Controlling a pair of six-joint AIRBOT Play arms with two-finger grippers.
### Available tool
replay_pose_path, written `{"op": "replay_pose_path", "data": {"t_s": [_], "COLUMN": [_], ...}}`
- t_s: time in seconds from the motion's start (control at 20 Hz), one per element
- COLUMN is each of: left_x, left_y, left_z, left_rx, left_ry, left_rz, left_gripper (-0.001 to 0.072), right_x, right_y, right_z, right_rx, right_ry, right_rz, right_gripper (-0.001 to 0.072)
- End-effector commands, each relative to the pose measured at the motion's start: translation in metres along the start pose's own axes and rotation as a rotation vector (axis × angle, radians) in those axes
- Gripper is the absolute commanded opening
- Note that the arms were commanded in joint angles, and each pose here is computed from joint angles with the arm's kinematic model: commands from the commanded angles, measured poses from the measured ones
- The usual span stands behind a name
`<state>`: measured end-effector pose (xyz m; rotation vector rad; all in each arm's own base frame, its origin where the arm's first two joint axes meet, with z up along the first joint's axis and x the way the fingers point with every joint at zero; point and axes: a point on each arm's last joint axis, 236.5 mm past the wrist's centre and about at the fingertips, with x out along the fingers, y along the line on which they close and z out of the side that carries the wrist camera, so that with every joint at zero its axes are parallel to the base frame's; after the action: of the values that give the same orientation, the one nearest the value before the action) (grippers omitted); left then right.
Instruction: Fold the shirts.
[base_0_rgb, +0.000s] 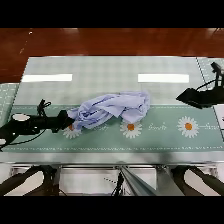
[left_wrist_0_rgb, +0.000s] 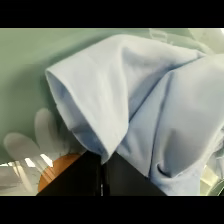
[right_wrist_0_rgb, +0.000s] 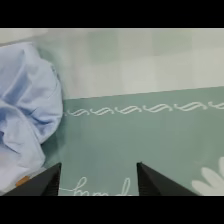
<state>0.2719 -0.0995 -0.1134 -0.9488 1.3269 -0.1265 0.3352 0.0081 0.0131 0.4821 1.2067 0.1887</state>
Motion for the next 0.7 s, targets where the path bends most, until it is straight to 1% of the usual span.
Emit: {"op": "replay_pose_path", "data": {"t_s": [0.0,0.15,0.25,0.4,0.65], "left_x": [-0.006,-0.012,-0.014,-0.015,-0.016], "left_y": [-0.022,-0.034,-0.038,-0.040,-0.043], "left_z": [0.003,0.005,0.007,0.009,0.012], "left_rx": [0.072,0.119,0.127,0.132,0.139], "left_ry": [0.023,0.032,0.032,0.026,0.021], "left_rz": [-0.053,-0.076,-0.083,-0.086,-0.089], "left_gripper": [0.0024,0.0024,0.0024,0.0024,0.0024], "right_x": [0.044,0.086,0.106,0.121,0.143], "right_y": [0.025,0.058,0.079,0.093,0.102], "right_z": [-0.021,-0.025,-0.012,0.007,-0.015], "right_rx": [0.032,-0.045,-0.105,-0.157,-0.222], "right_ry": [0.100,0.119,0.039,-0.067,0.002], "right_rz": [0.108,0.148,0.144,0.114,0.116], "right_gripper": [0.0556,0.0557,0.0557,0.0555,0.0548]}}
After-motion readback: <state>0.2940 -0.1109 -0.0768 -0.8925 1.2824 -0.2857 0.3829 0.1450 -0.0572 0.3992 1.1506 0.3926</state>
